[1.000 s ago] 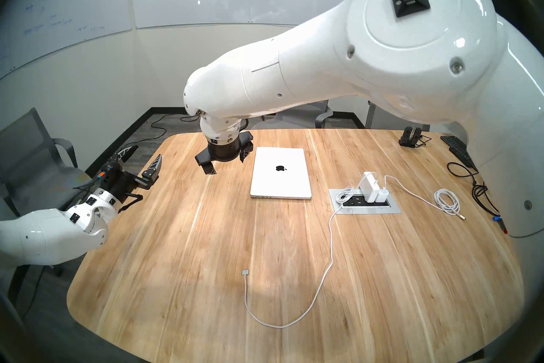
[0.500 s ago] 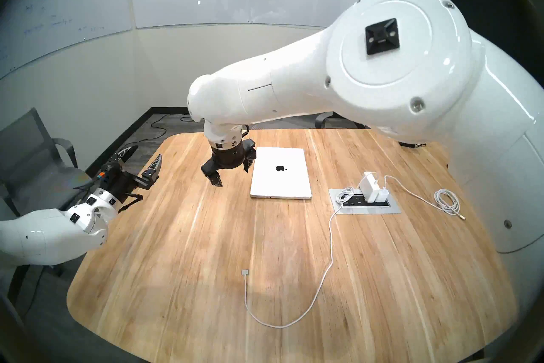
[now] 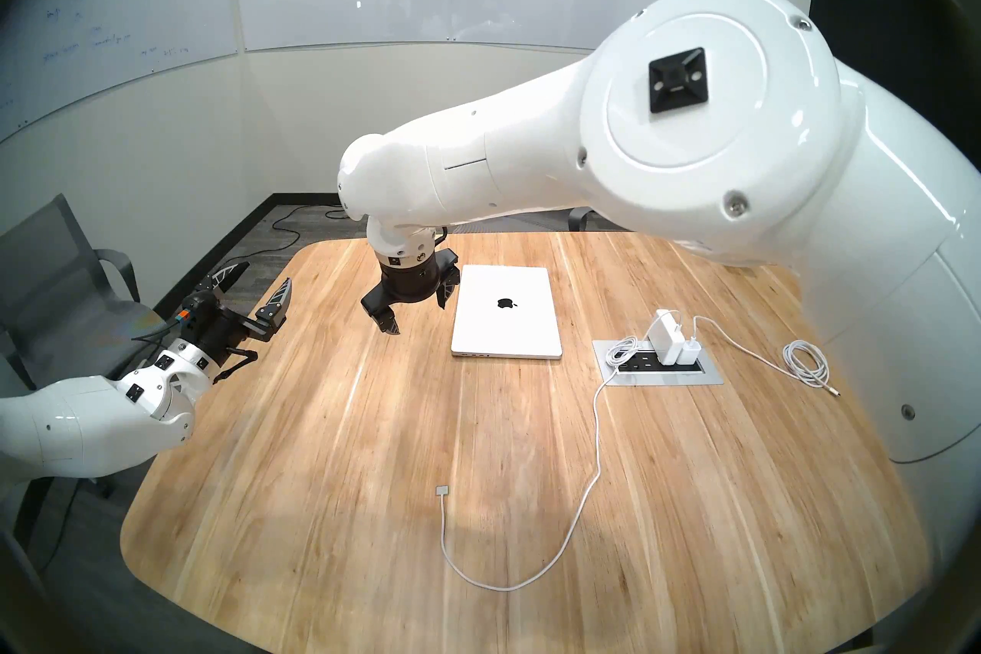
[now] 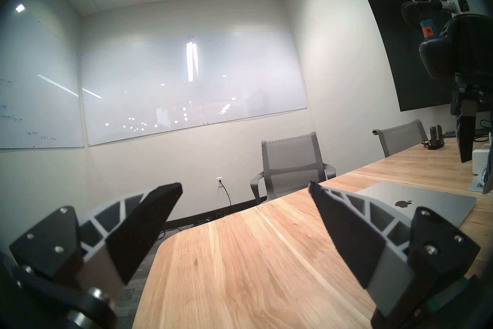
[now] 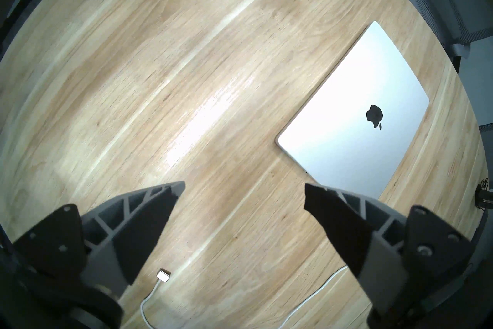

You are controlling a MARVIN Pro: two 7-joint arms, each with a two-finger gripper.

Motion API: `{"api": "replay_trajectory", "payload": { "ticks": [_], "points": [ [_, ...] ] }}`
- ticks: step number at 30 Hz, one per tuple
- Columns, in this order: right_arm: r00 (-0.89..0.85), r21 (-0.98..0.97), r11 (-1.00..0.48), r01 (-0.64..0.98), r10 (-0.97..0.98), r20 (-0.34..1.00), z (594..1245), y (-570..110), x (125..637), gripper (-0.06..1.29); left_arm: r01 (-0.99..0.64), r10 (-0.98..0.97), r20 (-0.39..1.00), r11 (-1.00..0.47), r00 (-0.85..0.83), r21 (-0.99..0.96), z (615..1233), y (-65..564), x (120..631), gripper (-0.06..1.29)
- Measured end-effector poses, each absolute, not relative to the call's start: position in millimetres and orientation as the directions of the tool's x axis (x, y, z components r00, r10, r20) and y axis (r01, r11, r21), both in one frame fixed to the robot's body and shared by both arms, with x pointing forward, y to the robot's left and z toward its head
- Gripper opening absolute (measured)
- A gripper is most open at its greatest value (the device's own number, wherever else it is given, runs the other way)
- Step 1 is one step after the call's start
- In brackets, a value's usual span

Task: Plug the charging cable into the port of a MacBook

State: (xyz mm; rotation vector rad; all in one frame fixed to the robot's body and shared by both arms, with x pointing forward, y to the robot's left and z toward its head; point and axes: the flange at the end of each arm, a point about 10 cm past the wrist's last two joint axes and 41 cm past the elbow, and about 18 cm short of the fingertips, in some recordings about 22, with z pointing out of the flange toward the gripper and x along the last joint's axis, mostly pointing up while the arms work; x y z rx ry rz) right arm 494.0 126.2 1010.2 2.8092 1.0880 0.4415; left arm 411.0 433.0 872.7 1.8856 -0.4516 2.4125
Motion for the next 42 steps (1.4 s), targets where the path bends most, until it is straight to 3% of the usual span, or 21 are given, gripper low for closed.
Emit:
{"api": "replay_trajectory", "payload": {
  "ticks": [24, 42],
  "points": [
    [0.714, 0.175, -0.753, 0.635, 0.658, 0.24, 1011.8, 127.8, 495.7, 1.22, -0.214, -0.141, 0.956, -0.956, -0.257, -0.199, 872.7, 433.0, 411.0, 1.27],
    [0.804, 0.146, -0.866, 0.478, 0.499, 0.324, 1014.6, 134.4, 519.5, 1.22, -0.214, -0.141, 0.956, -0.956, -0.257, -0.199, 872.7, 433.0, 411.0, 1.27]
  ]
}}
